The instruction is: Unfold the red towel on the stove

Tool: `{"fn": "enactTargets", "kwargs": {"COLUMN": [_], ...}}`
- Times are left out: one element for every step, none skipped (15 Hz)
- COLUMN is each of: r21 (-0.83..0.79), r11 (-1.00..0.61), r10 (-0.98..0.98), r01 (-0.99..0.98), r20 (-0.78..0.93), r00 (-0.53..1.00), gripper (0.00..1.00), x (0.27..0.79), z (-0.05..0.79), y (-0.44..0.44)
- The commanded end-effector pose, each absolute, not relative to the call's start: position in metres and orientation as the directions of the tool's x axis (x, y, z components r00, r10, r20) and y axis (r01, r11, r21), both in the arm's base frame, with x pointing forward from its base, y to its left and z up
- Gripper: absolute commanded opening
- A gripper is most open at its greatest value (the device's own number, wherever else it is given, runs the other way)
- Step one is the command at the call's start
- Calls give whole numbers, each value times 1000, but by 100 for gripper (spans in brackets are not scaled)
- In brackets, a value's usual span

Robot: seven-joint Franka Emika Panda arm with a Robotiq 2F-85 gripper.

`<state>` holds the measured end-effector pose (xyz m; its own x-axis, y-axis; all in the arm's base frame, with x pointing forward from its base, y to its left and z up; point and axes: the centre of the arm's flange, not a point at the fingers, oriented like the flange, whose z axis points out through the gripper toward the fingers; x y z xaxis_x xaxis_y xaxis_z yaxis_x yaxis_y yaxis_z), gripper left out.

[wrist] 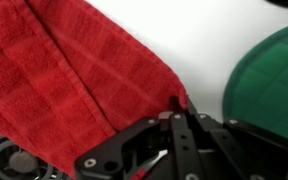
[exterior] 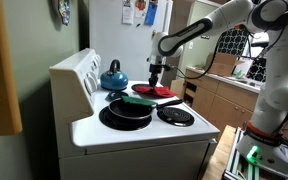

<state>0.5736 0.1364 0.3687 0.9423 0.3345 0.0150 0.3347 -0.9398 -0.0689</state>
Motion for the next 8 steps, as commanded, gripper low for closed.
{"fn": "enactTargets", "kwargs": {"r21": [-155,-169,-190,-187,-184,-176,-161,-141], "r11": [-945,-945,-947,-952,-954,-956,-957,-959], "r10": [300,299,283,267,255,253,253,255], "r01": [287,281,259,243,235,236,240,245], "r20": [-75,-92,-114,-114,-97,-85,-68,-56], "r00": [951,950,952,957,962,964,965,965], "gripper": [1,1,21,31,37,44,53,59], "x": [555,553,553,554,554,553,550,548], "z": [374,372,370,369,372,375,383,388], "y": [145,146,146,146,145,144,143,142]}}
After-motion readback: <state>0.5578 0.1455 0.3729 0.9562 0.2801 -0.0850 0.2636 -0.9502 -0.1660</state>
